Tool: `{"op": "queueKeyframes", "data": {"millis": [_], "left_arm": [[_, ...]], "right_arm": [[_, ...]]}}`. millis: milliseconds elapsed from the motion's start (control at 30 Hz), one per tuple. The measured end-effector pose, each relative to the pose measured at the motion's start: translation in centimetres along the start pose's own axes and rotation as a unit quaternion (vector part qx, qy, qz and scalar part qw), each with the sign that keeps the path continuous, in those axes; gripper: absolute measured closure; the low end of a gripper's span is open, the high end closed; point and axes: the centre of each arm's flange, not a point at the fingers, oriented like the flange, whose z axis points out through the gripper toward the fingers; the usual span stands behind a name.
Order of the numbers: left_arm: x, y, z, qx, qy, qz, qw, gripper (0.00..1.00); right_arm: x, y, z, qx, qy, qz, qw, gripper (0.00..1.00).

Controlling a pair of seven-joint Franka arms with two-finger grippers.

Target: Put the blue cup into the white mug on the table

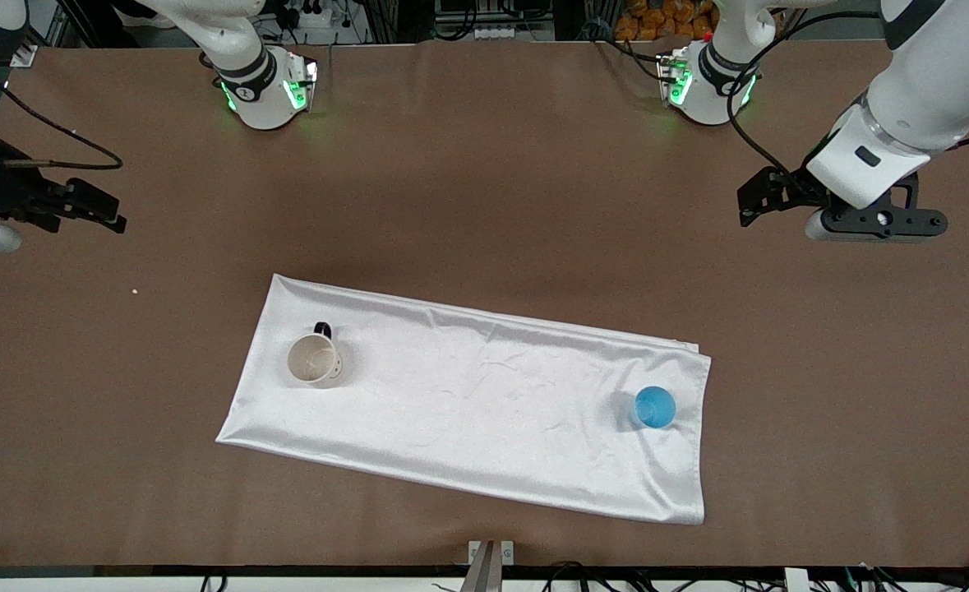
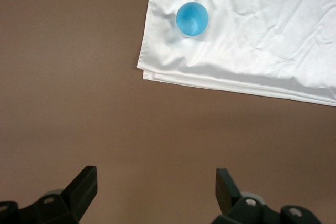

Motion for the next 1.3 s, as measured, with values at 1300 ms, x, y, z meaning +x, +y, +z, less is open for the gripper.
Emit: {"op": "queueKeyframes", "data": {"millis": [1300], "left_arm": [[0.2,0.2,0.5,0.000,-0.004,-0.011,1.000,0.00]], "right_arm": [[0.1,-0.8,0.5,0.000,0.003,-0.006,1.000,0.00]]}}
